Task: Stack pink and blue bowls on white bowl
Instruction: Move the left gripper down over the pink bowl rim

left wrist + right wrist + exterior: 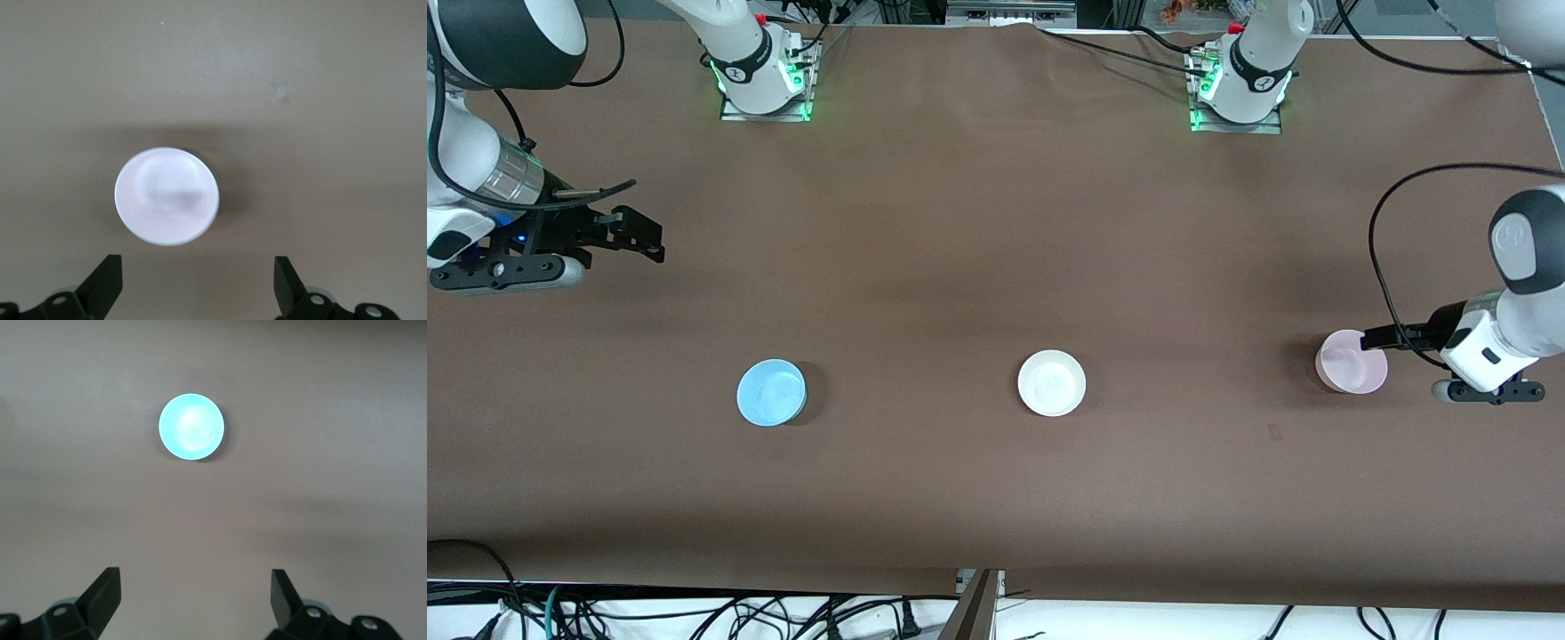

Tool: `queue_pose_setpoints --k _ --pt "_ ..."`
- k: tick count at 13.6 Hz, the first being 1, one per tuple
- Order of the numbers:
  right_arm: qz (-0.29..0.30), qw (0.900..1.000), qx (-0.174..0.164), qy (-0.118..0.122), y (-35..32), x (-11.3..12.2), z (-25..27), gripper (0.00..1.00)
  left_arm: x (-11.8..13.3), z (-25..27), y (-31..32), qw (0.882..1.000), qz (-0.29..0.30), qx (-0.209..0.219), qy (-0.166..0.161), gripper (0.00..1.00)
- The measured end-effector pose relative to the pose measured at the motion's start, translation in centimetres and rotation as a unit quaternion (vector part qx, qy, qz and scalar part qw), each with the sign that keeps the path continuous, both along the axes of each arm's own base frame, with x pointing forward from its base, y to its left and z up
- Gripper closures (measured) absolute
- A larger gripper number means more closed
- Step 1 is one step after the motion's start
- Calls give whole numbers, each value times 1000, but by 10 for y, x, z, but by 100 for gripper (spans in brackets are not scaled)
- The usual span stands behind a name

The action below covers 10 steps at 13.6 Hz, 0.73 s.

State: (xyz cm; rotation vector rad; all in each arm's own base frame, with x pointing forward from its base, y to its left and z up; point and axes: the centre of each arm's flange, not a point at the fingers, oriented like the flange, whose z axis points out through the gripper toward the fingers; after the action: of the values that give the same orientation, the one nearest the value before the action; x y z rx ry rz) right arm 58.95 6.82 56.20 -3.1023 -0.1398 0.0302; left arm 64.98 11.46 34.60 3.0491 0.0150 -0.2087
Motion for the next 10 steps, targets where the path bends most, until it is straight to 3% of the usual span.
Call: queue_pose_setpoints --k 3,6,10 --pt "4 1000 3 -9 6 2 1 0 2 -45 38 999 -16 -19 -20 0" --pt "9 1000 5 -9 14 5 -6 0 -1 -76 55 999 -15 -41 -18 0" --pt "-8 999 42 0 11 10 -14 0 -10 -100 67 999 -29 -38 -26 0"
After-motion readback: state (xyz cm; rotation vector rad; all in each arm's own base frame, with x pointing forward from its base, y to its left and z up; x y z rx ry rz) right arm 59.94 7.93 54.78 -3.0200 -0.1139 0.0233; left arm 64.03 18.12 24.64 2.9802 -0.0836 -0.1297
